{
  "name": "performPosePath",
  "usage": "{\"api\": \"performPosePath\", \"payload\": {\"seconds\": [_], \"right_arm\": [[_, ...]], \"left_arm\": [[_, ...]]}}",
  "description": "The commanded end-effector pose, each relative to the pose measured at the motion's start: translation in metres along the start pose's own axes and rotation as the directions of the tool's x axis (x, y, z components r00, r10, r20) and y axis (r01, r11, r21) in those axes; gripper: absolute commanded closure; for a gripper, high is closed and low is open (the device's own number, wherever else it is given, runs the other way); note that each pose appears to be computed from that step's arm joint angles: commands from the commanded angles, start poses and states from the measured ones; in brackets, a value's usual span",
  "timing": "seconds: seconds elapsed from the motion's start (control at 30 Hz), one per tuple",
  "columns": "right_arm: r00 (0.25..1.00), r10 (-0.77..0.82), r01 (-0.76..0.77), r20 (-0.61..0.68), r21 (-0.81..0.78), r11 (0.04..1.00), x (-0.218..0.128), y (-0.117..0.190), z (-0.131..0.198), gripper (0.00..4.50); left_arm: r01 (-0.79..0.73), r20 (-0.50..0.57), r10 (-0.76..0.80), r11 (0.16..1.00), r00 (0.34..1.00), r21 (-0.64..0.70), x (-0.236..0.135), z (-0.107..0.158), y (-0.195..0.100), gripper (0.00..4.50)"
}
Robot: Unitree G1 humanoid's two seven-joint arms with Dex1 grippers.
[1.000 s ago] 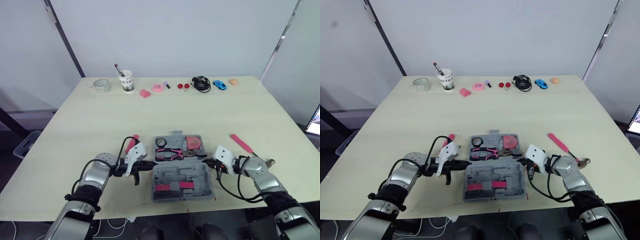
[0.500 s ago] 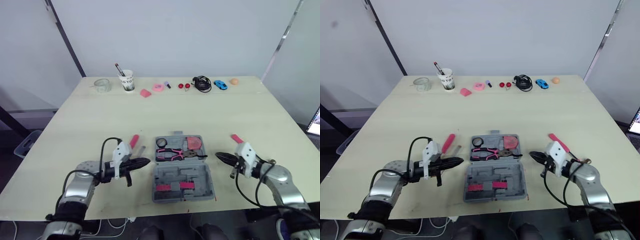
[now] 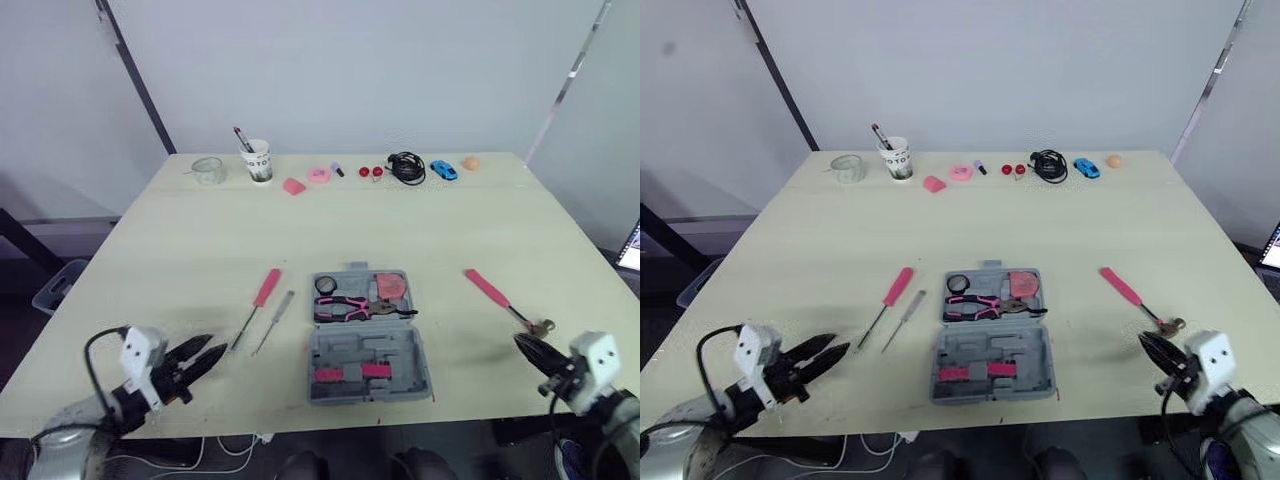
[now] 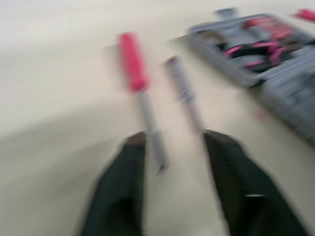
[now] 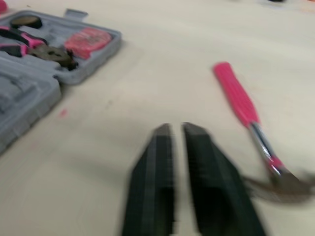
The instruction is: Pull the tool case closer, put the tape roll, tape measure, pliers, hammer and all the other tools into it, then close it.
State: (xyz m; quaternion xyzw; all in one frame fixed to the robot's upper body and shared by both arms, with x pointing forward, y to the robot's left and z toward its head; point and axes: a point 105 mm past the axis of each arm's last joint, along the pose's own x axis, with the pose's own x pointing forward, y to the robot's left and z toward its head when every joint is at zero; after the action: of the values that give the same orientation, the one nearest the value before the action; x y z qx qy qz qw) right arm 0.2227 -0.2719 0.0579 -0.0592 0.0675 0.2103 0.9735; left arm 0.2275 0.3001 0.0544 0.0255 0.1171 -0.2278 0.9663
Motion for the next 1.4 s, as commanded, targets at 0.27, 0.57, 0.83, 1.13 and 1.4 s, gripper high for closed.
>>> {"api": "performPosePath", "payload": {"seconds": [0.27, 0.57, 0.83, 1.13, 1.4], "right_arm": [[0.984, -0.171, 0.173, -0.044, 0.040, 0.984, -0.067, -0.018, -0.009, 0.05], [0.994, -0.092, 0.093, -0.057, 0.027, 0.995, -0.061, -0.009, -0.008, 0.05], [0.994, 0.105, -0.103, 0.039, -0.043, 0.994, -0.025, 0.012, 0.028, 0.05], [0.932, 0.342, -0.328, 0.119, -0.120, 0.937, 0.009, 0.049, 0.061, 0.05], [0.873, 0.470, -0.445, 0.127, -0.185, 0.876, 0.025, 0.071, 0.079, 0.05]], "left_arm": [[-0.149, 0.011, 0.149, 0.989, 0.989, 0.007, -0.052, 0.003, 0.002, 0.00], [-0.083, 0.020, 0.082, 0.996, 0.996, 0.017, -0.035, 0.011, -0.017, 0.00], [-0.060, -0.003, 0.060, 0.998, 0.998, 0.030, -0.002, 0.026, -0.024, 0.00], [-0.006, -0.048, 0.006, 1.000, 0.999, -0.005, 0.037, 0.030, -0.058, 0.00], [-0.092, -0.079, 0.088, 0.995, 0.993, -0.048, 0.072, 0.030, -0.060, 0.00]]}}
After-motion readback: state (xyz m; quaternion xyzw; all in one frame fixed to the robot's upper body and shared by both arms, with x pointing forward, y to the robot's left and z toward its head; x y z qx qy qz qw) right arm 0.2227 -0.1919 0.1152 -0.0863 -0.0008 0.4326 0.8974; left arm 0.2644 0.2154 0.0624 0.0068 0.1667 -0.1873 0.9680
